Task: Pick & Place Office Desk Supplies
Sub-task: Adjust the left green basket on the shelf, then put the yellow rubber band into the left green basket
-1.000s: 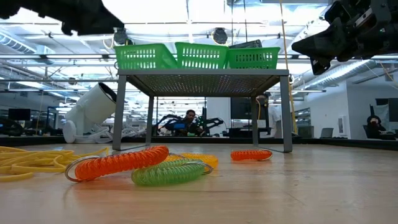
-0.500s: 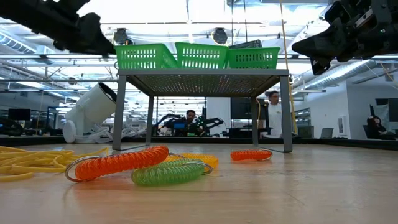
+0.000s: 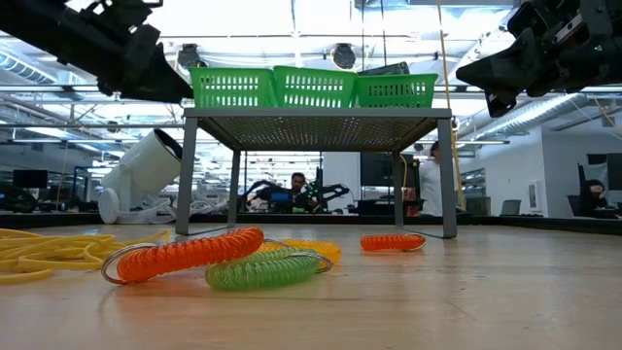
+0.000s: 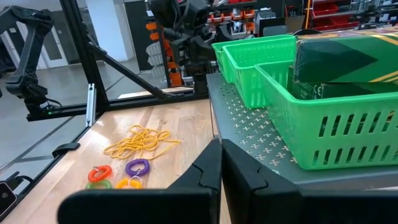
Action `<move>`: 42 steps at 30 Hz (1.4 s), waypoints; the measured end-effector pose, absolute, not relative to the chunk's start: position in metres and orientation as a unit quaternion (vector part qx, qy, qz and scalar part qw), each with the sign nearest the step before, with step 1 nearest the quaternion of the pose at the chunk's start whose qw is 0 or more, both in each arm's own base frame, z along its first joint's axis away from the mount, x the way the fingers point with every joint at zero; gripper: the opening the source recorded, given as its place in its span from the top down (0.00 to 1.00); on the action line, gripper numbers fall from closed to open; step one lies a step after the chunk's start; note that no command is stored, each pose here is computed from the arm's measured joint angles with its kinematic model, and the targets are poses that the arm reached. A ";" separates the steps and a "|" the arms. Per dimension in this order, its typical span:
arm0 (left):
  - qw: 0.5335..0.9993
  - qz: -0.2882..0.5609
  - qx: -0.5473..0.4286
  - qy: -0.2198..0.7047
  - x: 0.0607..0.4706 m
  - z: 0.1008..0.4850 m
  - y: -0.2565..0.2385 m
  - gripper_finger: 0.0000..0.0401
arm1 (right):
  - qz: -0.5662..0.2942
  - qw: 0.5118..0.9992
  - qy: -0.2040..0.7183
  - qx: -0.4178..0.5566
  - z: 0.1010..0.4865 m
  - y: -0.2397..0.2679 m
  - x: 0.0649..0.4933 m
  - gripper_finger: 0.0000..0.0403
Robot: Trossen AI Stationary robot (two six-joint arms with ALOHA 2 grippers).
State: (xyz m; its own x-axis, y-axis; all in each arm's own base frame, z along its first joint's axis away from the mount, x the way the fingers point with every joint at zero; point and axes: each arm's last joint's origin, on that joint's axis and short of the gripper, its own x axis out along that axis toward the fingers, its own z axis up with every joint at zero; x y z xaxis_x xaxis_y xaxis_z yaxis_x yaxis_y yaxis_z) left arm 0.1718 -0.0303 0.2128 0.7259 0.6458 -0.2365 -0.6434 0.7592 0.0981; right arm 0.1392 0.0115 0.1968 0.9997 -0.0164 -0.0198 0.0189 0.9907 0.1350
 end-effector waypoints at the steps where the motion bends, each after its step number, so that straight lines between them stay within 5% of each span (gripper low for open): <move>1: 0.929 0.346 0.011 0.133 0.172 0.212 -0.031 0.32 | -0.009 0.998 0.009 0.068 0.197 0.012 0.139 1.00; 8: 0.941 0.316 0.016 0.119 0.164 0.226 -0.038 0.32 | -0.009 0.997 0.010 0.071 0.197 0.012 0.139 1.00; 12: 0.968 0.217 -0.019 0.124 0.162 0.247 -0.053 0.32 | -0.009 0.997 0.012 0.071 0.196 0.012 0.139 1.00; 16: 0.972 0.136 -0.067 0.179 0.169 0.261 -0.078 0.32 | -0.009 0.997 0.013 0.069 0.196 0.012 0.139 1.00; 22: 0.950 0.085 -0.013 0.299 0.186 0.256 -0.120 0.32 | -0.010 0.998 0.019 0.065 0.195 0.012 0.139 1.00; 42: 0.880 0.206 -0.049 0.425 0.249 0.136 -0.142 0.32 | -0.010 0.998 0.027 0.056 0.193 0.012 0.139 1.00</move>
